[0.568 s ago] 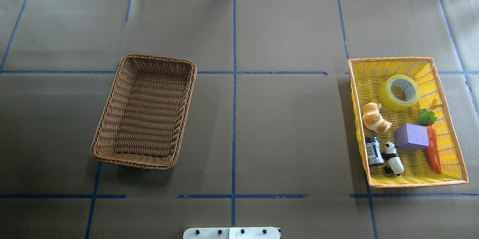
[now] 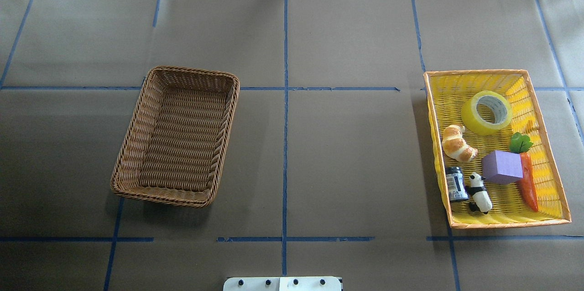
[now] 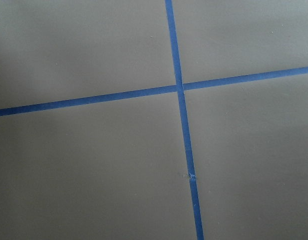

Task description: Move tape to another basket

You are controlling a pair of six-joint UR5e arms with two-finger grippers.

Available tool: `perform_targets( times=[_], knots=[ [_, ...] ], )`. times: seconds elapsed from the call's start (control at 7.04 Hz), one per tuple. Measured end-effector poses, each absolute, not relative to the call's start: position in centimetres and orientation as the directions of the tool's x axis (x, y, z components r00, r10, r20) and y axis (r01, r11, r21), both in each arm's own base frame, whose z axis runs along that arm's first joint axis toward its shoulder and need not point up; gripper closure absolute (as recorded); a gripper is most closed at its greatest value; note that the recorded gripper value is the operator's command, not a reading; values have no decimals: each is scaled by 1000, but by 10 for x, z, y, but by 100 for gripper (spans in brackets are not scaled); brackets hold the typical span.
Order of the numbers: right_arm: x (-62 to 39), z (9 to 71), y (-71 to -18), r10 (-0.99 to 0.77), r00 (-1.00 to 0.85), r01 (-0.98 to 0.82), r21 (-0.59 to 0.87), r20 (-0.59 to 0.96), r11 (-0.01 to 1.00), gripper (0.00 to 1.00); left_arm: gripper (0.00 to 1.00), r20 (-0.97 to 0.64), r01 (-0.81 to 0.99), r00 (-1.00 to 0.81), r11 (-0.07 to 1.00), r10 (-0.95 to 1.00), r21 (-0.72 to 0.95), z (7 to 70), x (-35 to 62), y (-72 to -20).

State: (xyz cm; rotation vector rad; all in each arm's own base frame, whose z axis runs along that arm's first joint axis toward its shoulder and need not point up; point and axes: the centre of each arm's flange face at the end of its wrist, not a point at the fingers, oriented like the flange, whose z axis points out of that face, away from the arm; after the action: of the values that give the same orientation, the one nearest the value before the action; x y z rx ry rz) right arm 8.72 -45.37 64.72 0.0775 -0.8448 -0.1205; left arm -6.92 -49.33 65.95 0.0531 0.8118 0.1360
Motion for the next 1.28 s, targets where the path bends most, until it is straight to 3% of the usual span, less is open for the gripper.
perform_targets(
  times=[0.85, 1.28],
  knots=[
    [87, 635, -460, -153, 655, 73, 139, 740, 988, 0, 0, -717, -100, 680, 988, 153, 117, 650, -69, -500],
    [59, 574, -490, -110, 656, 17, 132, 747, 991, 0, 0, -717, -99, 680, 988, 155, 120, 648, -69, -501]
  ],
)
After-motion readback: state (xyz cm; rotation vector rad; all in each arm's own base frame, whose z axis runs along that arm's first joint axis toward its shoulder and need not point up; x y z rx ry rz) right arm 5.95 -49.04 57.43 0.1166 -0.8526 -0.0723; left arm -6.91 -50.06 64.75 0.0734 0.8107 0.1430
